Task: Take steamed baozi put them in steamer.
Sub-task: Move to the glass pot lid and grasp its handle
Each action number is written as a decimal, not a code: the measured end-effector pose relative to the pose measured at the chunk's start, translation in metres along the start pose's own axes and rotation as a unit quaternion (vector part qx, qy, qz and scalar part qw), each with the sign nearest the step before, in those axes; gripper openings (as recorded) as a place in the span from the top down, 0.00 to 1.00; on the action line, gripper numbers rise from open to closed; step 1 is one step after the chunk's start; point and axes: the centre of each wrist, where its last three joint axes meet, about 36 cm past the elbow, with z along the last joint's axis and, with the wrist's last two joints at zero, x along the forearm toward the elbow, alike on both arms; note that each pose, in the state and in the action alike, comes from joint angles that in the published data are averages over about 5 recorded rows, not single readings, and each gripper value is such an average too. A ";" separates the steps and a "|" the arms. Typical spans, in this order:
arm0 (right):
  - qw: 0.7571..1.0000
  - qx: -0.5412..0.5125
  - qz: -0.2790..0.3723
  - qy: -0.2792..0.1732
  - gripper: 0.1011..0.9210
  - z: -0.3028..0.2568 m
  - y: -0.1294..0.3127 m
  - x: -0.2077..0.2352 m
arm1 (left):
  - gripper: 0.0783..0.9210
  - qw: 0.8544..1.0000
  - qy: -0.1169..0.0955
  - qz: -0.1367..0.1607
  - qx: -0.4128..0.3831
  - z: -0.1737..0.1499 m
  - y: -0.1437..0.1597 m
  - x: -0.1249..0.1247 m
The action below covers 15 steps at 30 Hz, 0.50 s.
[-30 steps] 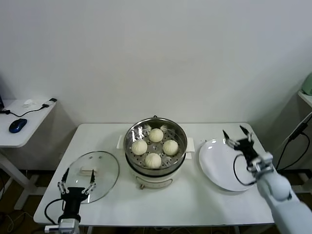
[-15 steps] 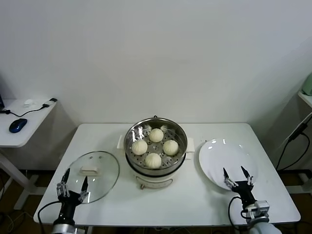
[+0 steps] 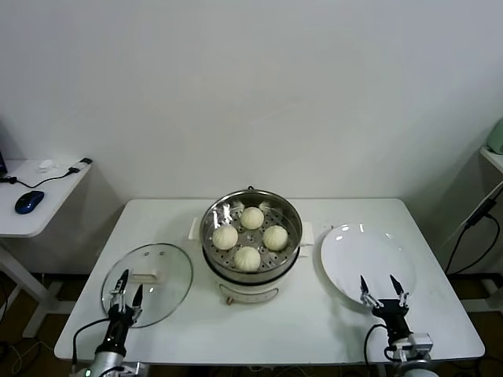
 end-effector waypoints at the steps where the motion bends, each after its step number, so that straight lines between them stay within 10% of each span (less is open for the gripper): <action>1: 1.000 0.000 0.001 0.000 0.12 0.000 0.000 0.001 | 0.12 1.000 0.000 0.000 -0.007 0.002 -0.002 -0.003; 15: 1.000 0.005 0.010 -0.006 0.12 0.001 0.005 0.012 | 0.12 0.997 -0.006 0.001 -0.073 0.024 -0.020 -0.044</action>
